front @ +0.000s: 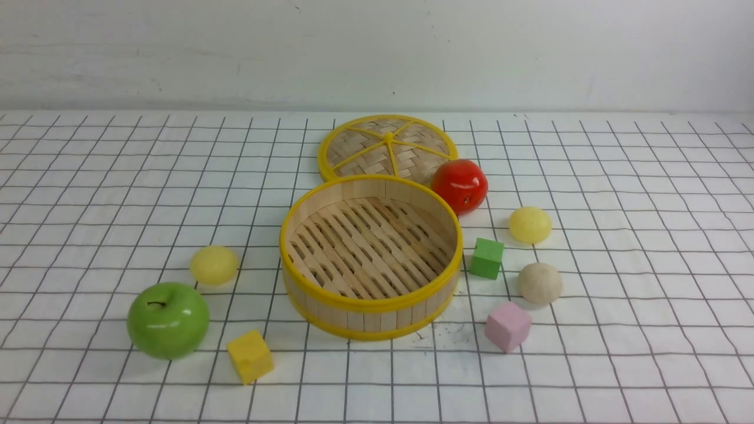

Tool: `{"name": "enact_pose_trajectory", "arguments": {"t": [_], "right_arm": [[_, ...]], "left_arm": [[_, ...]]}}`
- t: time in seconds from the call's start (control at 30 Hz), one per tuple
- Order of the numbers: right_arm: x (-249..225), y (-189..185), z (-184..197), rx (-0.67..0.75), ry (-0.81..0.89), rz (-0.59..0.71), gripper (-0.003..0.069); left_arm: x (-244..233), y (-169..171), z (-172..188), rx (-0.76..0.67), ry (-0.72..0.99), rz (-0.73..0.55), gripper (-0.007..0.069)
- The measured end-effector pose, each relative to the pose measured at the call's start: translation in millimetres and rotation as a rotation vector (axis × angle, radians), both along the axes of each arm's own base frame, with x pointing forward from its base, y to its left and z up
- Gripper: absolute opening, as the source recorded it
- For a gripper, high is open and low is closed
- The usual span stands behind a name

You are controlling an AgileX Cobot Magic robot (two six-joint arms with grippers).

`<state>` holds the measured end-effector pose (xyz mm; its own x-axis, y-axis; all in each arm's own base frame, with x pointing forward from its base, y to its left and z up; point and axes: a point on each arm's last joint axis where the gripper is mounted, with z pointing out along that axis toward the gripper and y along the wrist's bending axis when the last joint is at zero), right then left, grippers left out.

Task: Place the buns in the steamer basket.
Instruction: Use the left arm to grab a steamed stuffed bun

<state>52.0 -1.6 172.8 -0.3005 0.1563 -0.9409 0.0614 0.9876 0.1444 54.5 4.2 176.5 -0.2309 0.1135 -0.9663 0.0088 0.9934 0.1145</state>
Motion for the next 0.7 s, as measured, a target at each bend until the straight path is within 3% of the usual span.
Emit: {"name": "enact_pose_trajectory", "arguments": {"t": [0.2, 0.33, 0.47, 0.6, 0.7], "right_arm": [[0, 0, 0, 0.0, 0.0, 0.0, 0.0241], [0, 0, 0, 0.0, 0.0, 0.0, 0.0241], [0, 0, 0, 0.0, 0.0, 0.0, 0.0241], [0, 0, 0, 0.0, 0.0, 0.0, 0.0241], [0, 0, 0, 0.0, 0.0, 0.0, 0.0241]], "left_arm": [[0, 0, 1, 0.005, -0.012, -0.003, 0.0238], [1, -3, 5, -0.082, -0.059, -0.021, 0.0238], [2, -7, 12, -0.318, -0.126, -0.029, 0.0238], [2, -9, 25, -0.724, -0.246, -0.025, 0.0238], [1, -6, 35, -0.84, -0.349, -0.03, 0.0238]]}}
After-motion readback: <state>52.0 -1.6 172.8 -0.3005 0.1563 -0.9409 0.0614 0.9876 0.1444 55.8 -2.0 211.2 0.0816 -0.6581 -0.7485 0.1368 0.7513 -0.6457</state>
